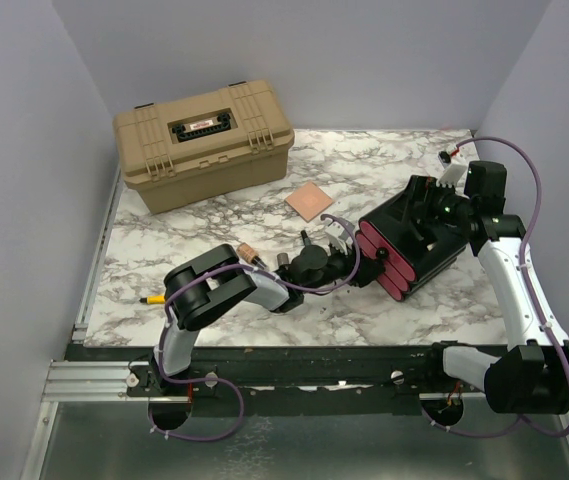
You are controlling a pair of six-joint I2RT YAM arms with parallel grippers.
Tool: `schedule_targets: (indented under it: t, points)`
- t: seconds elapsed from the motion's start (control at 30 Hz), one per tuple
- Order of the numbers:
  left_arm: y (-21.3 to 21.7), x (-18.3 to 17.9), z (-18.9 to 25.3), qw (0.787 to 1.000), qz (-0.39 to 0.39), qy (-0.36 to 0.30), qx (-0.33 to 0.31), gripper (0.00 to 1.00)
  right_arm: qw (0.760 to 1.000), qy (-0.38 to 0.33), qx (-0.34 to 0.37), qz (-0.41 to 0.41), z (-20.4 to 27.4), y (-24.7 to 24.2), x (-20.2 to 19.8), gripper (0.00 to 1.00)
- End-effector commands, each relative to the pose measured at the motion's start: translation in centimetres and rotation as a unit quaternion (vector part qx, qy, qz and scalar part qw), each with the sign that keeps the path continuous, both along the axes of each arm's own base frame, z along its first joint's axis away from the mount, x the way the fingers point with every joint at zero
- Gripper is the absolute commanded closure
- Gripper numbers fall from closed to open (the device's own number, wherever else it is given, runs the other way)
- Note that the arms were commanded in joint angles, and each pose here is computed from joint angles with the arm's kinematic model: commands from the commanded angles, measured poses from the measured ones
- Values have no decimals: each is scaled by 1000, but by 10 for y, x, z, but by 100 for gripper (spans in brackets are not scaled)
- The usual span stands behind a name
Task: Organize the makeup
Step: Open the drawer in the storage box.
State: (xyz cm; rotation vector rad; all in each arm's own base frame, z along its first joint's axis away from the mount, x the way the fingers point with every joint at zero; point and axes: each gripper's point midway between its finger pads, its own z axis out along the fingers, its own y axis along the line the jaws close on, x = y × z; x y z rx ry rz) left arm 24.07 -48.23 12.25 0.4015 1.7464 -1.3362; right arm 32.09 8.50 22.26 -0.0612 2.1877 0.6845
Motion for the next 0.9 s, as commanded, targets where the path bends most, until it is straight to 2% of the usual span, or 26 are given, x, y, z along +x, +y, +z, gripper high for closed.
schedule_targets:
  t: [0.0, 0.5, 0.87]
  points:
    - [-2, 6, -5, 1000, 22, 11, -9, 47, 996, 88, -5, -9, -40, -2, -22, 2]
    - [-8, 5, -2, 999, 12, 24, -19, 47, 996, 86, -2, -6, -39, -1, -24, 2]
    - [-6, 8, -10, 999, 22, 28, -11, 54, 996, 90, -4, -4, -42, -1, -25, 2]
